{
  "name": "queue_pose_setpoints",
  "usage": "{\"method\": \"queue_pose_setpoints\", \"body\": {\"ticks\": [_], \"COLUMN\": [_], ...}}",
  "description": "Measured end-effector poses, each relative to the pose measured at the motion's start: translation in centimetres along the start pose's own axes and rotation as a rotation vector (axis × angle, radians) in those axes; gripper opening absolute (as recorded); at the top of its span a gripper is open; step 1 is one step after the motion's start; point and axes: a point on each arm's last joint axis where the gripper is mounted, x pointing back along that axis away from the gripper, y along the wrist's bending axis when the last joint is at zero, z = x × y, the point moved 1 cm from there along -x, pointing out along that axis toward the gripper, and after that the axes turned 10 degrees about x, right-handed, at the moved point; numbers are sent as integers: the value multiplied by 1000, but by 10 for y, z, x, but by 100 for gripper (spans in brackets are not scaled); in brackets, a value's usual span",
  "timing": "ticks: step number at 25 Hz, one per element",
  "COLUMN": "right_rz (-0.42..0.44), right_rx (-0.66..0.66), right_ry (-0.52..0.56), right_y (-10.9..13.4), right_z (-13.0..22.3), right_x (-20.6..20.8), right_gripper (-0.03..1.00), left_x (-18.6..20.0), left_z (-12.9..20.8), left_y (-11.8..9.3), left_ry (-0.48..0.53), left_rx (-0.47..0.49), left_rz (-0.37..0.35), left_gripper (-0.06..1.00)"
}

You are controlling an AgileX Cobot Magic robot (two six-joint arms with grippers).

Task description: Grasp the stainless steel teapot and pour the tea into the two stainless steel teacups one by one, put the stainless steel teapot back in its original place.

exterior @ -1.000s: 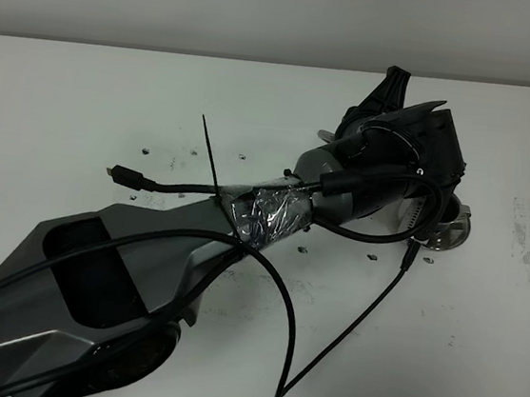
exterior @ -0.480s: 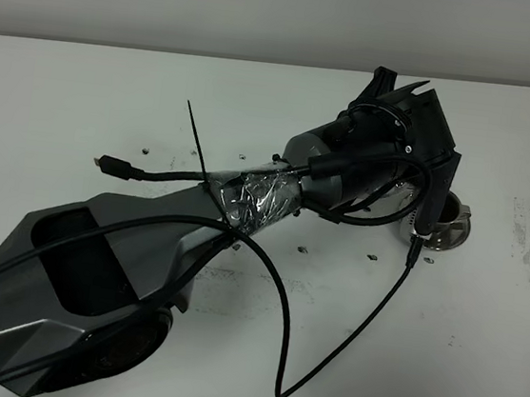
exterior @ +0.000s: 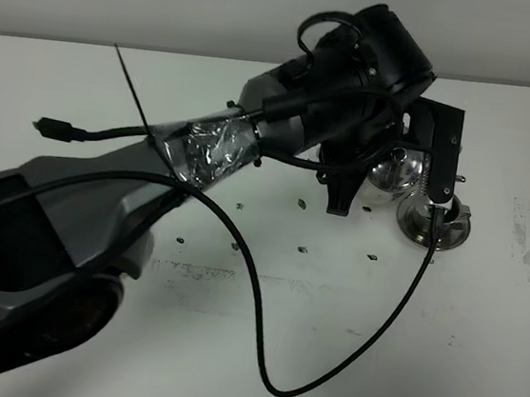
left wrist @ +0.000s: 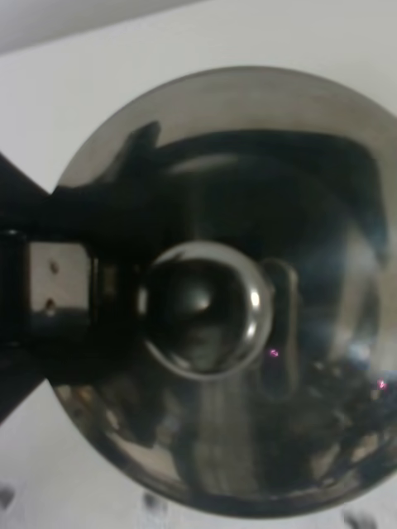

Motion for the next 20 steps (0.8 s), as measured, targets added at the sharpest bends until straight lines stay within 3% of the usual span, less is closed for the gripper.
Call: {"method": "queue_pose_setpoints", "body": {"ticks": [3,9,16,20], "right_rz": [0,0,0,0], "right_rx": [1,0,0,0], "right_ry": [0,0,0,0], "right_y": [0,0,0,0], "right_z": [0,0,0,0], "right_x": [0,0,0,0], "right_gripper": [42,42,42,42], "left_x": [15,36,10,-7], "left_z": [15,54,49,51], "left_y": [-6,-17,-34,-41], "left_ry": [-9,-17,-135,-141], "left_rx": [9,125,275,325], "left_rz": [42,137,243,261], "left_gripper": [19,19,19,19]}}
